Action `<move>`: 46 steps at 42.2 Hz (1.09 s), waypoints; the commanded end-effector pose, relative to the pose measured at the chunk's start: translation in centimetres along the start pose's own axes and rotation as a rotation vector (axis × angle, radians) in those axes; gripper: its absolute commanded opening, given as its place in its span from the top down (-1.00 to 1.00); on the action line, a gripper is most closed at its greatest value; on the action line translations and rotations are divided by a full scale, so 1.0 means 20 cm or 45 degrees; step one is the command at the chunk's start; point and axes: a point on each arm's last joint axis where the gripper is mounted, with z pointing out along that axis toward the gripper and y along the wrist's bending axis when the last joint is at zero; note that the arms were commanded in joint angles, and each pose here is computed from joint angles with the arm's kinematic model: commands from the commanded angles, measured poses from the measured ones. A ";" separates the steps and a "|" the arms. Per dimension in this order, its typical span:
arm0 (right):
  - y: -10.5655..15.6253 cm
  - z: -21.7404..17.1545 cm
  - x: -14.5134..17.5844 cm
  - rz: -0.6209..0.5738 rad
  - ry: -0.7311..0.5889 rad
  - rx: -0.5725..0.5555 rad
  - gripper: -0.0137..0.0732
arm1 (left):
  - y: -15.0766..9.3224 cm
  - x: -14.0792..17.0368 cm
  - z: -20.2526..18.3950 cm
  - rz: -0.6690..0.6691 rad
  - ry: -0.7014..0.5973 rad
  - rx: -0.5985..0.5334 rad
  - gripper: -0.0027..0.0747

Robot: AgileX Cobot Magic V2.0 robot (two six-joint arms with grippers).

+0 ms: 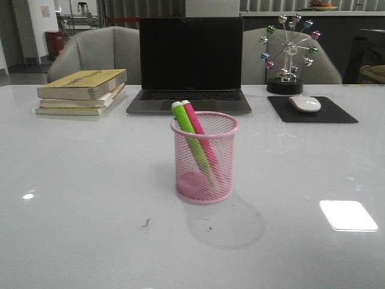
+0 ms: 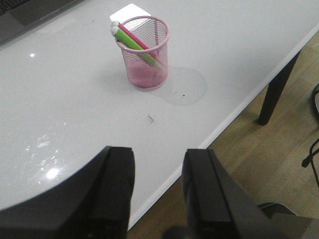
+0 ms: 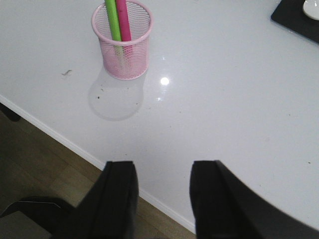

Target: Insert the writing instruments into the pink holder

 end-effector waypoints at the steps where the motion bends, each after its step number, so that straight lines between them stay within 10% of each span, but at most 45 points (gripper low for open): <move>1: -0.01 -0.03 -0.06 -0.023 -0.128 0.030 -0.03 | 0.00 -0.06 -0.03 -0.022 -0.109 0.002 0.26; 10: -0.01 -0.03 -0.06 -0.022 -0.127 0.028 0.57 | 0.00 -0.06 -0.03 -0.022 -0.111 0.002 0.68; 38: -0.01 -0.03 -0.06 -0.022 -0.124 0.028 0.55 | 0.00 -0.05 -0.04 -0.034 -0.137 0.014 0.69; 46: -0.01 -0.03 -0.06 -0.022 -0.122 0.028 0.55 | 0.06 0.01 -0.10 -0.124 -0.307 -0.173 0.69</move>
